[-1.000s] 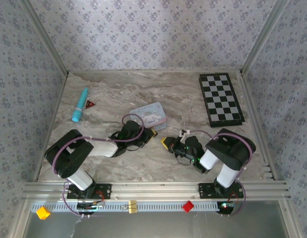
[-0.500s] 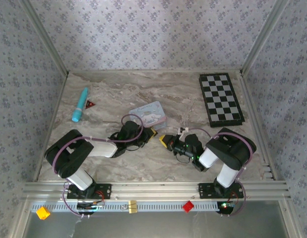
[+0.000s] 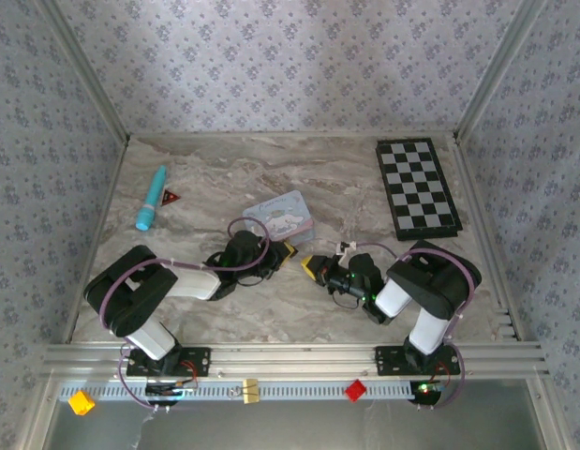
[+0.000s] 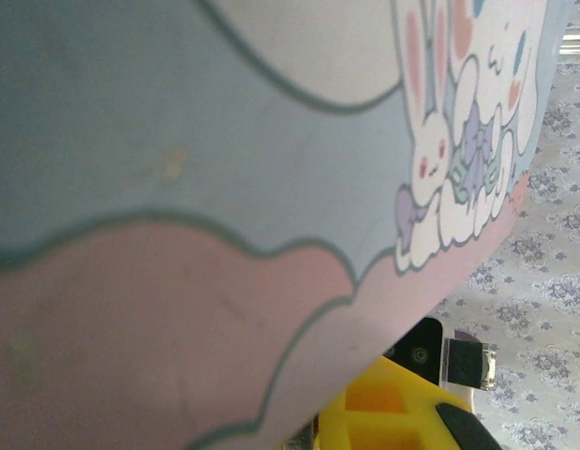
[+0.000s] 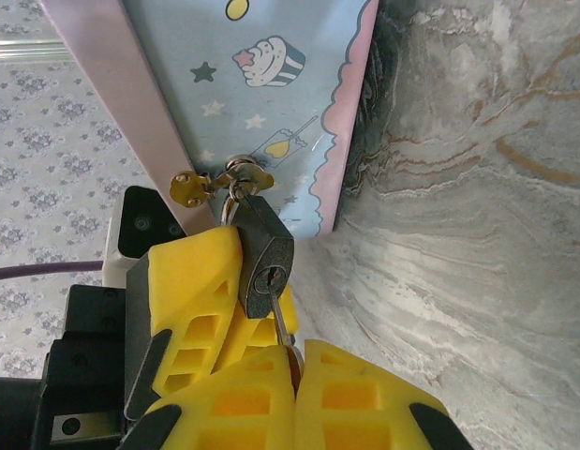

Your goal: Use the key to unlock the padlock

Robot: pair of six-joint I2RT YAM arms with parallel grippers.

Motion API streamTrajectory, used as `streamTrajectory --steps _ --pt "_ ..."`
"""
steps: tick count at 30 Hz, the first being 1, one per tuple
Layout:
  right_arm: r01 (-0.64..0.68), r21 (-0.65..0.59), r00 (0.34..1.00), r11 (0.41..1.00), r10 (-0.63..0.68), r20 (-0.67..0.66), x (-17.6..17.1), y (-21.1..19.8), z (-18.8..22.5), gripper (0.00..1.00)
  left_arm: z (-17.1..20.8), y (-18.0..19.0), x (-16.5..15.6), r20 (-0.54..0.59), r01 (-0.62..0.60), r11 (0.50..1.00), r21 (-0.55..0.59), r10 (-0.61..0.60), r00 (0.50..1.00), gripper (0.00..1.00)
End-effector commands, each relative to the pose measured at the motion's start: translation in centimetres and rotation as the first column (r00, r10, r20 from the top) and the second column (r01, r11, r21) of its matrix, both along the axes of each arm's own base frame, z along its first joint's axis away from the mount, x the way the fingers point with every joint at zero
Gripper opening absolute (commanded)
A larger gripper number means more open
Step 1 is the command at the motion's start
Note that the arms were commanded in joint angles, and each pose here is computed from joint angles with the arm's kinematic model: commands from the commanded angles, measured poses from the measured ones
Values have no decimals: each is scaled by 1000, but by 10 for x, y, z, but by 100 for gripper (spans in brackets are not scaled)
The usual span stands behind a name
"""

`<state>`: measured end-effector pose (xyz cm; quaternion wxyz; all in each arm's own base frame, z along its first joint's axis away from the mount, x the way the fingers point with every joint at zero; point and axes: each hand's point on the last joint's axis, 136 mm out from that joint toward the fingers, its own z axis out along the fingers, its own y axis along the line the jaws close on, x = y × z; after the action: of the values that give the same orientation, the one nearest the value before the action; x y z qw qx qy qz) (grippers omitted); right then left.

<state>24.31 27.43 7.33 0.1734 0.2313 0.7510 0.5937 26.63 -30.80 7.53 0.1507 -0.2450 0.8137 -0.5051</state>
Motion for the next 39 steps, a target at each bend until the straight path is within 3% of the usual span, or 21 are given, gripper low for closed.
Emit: streamTrajectory --steps 1,39 --pt "0 25 1000 1000 -1 28 6 3 10 0 13 -6 0 5 6 998 -63 -6 1000 0" --pt "-15 45 999 999 13 46 17 15 17 0 27 -8 -4 13 6 994 -107 -4 1000 0"
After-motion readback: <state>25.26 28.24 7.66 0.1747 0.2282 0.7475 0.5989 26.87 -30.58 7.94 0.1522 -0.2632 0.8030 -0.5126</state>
